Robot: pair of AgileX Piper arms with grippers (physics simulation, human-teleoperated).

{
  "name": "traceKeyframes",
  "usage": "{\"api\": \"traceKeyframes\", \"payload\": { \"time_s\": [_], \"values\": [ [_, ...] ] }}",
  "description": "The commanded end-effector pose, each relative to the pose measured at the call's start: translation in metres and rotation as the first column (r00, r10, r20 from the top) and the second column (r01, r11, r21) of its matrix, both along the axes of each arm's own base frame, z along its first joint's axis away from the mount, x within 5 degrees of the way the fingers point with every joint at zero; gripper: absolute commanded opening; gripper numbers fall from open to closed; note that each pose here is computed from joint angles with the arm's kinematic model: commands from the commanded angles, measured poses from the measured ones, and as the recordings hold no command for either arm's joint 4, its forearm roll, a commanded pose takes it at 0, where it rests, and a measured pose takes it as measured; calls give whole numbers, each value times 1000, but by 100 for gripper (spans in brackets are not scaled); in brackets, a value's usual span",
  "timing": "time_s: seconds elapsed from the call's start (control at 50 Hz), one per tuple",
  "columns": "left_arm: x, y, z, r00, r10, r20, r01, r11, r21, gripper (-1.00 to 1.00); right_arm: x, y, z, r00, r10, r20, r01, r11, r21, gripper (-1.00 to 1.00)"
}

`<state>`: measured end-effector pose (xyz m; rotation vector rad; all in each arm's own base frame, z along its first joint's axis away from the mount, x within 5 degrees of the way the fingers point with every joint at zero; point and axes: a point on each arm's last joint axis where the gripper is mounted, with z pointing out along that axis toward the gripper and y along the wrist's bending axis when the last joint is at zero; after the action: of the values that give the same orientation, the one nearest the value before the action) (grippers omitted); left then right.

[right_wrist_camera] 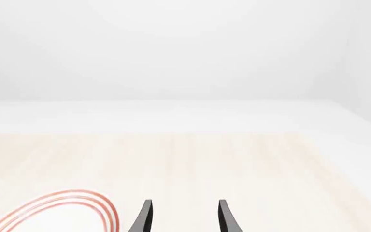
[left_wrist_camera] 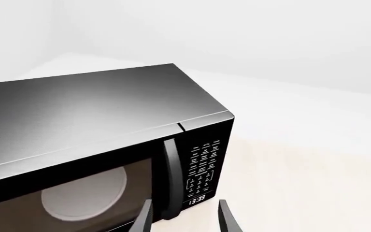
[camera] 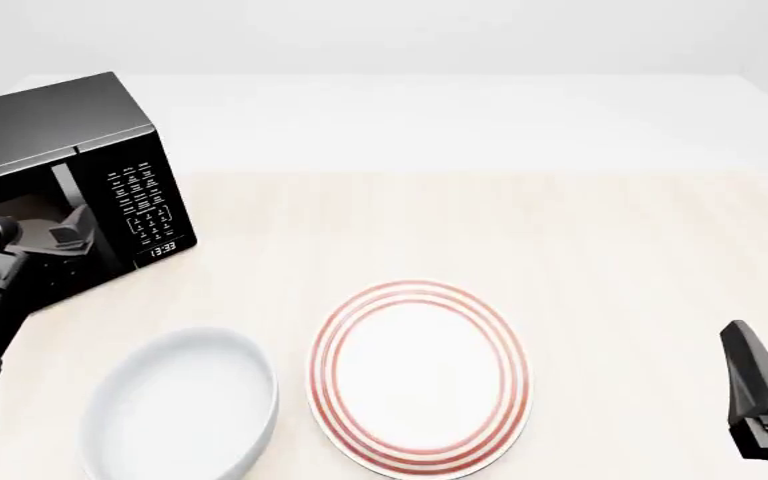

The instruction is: Open the microwave.

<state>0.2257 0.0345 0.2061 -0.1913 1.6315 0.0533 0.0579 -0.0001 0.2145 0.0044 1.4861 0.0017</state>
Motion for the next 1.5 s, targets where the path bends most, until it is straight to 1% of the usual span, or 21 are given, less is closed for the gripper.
{"api": "traceKeyframes", "payload": {
  "time_s": [0.02, 0.2, 0.32, 0.42, 0.62, 0.68, 0.74, 0.94, 1.14, 1.26, 1.5],
  "values": [
    [11, 3, -8, 1000, 7, -3, -7, 1000, -16, 100, 0, 0, 0, 1000, 0, 0, 0, 1000, 1, 100],
    [16, 6, -12, 1000, 15, 2, -15, 1000, -17, 100, 0, 0, 0, 1000, 0, 0, 0, 1000, 0, 100],
    [24, 8, -16, 1000, 19, 1, -19, 1000, -19, 100, 0, 0, 0, 1000, 0, 0, 0, 1000, 0, 100],
    [30, 9, -23, 1000, 19, -5, -19, 999, -34, 100, 0, 0, 0, 1000, 0, 0, 0, 1000, 0, 100],
    [37, 11, -30, 999, 25, -21, -26, 998, -51, 100, 0, 0, 0, 1000, 0, 0, 0, 1000, 0, 100],
    [41, 10, -35, 999, 18, -33, -20, 998, -55, 100, 0, 0, 0, 1000, 0, 0, 0, 1000, 0, 100],
    [40, 11, -35, 999, 23, -30, -25, 998, -57, 100, 0, 0, 0, 1000, 0, 0, 0, 1000, 0, 100],
    [52, 8, -42, 999, 5, -44, -8, 998, -68, 100, 0, 0, 0, 1000, 0, 0, 0, 1000, 0, 100],
    [58, 9, -45, 999, 6, -51, -9, 997, -71, 100, 0, 0, 0, 1000, 0, 0, 0, 1000, 0, 100],
    [64, 7, -49, 998, -3, -57, -2, 996, -85, 100, 0, 0, 0, 1000, 0, 0, 0, 1000, 0, 100],
    [69, 7, -52, 998, -6, -64, 0, 996, -89, 100, 0, 0, 0, 1000, 0, 0, 0, 1000, 0, 100]
  ]
}}
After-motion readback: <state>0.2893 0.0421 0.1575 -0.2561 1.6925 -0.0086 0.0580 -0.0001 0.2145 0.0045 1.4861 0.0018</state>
